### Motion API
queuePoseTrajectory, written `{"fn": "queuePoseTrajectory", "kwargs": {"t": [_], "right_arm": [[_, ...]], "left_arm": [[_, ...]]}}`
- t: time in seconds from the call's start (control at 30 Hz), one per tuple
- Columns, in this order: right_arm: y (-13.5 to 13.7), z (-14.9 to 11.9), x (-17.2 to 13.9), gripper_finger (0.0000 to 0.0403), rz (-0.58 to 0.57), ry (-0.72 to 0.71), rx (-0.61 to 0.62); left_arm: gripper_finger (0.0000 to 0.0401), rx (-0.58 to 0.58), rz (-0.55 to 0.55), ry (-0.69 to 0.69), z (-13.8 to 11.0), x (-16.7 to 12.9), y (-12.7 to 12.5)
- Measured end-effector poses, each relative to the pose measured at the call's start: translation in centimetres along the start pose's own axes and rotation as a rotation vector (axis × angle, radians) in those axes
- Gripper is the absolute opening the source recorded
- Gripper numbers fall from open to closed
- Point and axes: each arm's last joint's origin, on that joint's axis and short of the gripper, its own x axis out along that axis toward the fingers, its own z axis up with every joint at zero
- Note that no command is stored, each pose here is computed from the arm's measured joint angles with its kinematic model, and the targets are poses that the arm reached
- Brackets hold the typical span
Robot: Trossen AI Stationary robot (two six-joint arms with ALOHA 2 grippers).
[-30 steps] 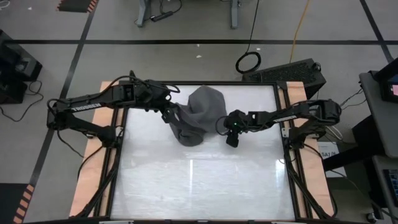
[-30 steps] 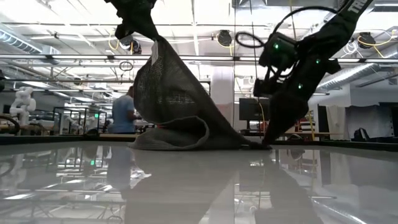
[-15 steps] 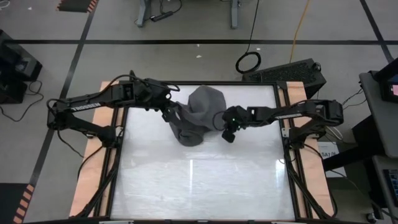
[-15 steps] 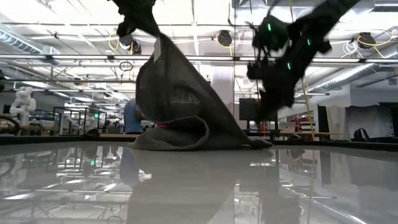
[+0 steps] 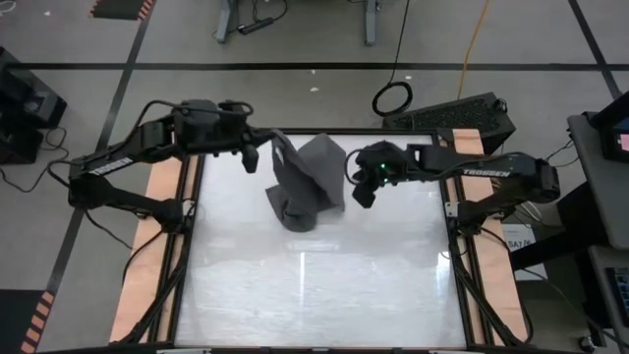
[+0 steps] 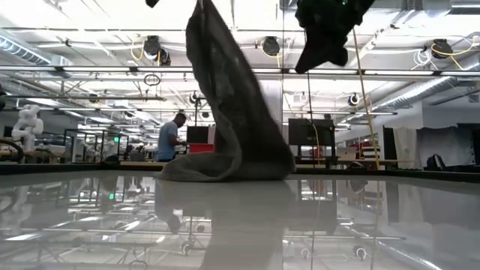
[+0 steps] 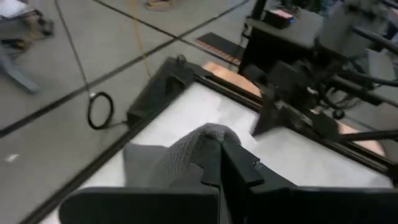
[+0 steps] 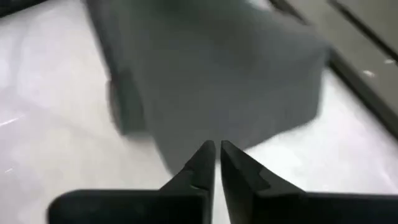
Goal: Roll towel
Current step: Roll the gray towel
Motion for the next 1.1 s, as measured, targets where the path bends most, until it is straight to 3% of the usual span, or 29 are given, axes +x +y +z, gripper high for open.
{"fn": "queuePoseTrajectory", "kwargs": {"t": [0.13,0.27,0.4,0.53,0.67,0.87,1.1], "right_arm": [[0.6,-2.8,3.4,0.0078,0.109,0.016,0.081],[1.5,-5.8,6.4,0.0145,0.181,-0.077,0.093],[1.7,-9.2,8.5,0.0211,0.11,-0.019,0.055],[1.9,-10.8,9.6,0.0249,0.051,0.012,-0.059],[2.3,-11.3,11.2,0.0257,0.045,0.007,-0.176],[1.9,-12.3,14.0,0.024,-0.014,0.025,-0.135],[1.3,-12.0,14.2,0.018,-0.075,-0.002,-0.106]], "left_arm": [[0.0,0.002,0.037,0.016,-0.1,-0.1,0.6],[0.0,0.0,0.045,0.019,-0.1,0.0,0.8],[0.0,-0.001,0.047,0.02,-0.1,0.0,0.9],[0.0,-0.014,0.053,0.042,-0.3,0.0,0.9],[0.0,-0.021,0.062,0.075,-0.6,0.0,1.0],[0.0,-0.045,0.065,0.083,-0.7,0.0,1.0],[0.0,-0.045,0.066,0.085,-0.7,0.0,1.0]]}}
